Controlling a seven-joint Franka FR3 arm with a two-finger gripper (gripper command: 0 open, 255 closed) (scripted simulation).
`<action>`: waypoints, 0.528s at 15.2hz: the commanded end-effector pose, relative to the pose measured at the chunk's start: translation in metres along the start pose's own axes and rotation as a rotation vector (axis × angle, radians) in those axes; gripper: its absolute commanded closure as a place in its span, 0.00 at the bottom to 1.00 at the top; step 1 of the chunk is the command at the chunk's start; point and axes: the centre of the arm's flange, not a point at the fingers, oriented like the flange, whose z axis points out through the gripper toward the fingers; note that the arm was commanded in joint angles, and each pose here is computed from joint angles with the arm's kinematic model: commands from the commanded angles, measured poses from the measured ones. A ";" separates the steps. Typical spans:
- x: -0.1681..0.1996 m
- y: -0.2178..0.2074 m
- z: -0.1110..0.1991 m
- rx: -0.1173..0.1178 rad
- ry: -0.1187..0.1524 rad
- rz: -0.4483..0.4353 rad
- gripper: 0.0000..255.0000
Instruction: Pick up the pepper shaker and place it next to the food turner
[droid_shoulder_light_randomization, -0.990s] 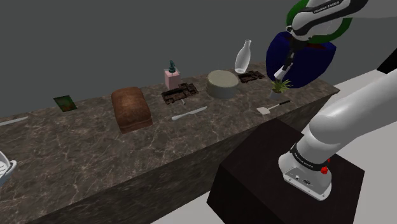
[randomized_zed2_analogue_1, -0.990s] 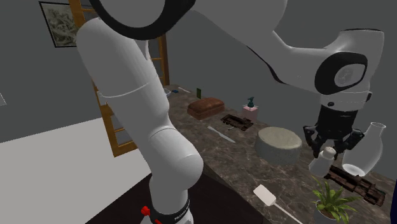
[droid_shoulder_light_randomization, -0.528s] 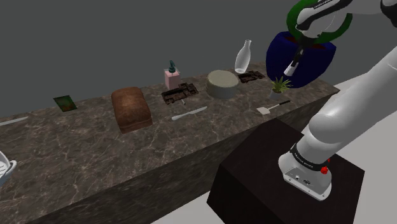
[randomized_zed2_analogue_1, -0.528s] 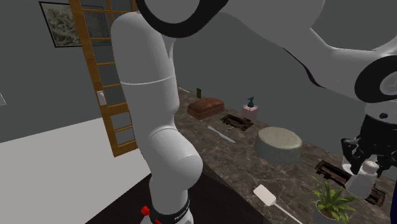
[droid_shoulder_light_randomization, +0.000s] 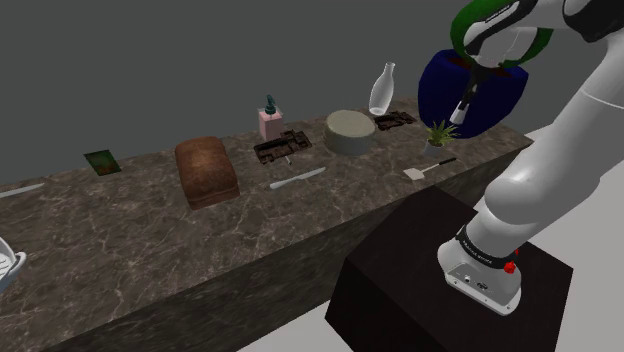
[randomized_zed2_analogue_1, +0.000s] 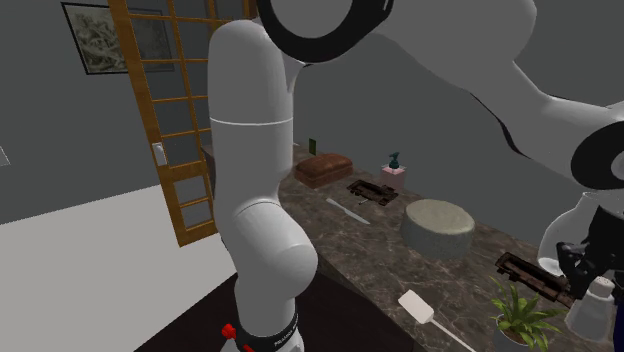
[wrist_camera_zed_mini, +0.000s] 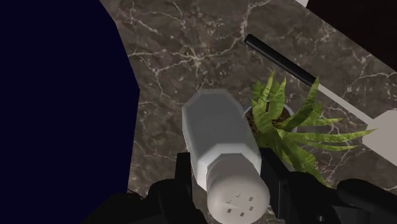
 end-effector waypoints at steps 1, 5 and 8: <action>-0.001 -0.001 0.011 -0.001 0.000 0.000 1.00; -0.001 -0.003 0.032 -0.001 0.000 0.000 1.00; -0.001 -0.004 0.048 -0.001 0.000 0.000 1.00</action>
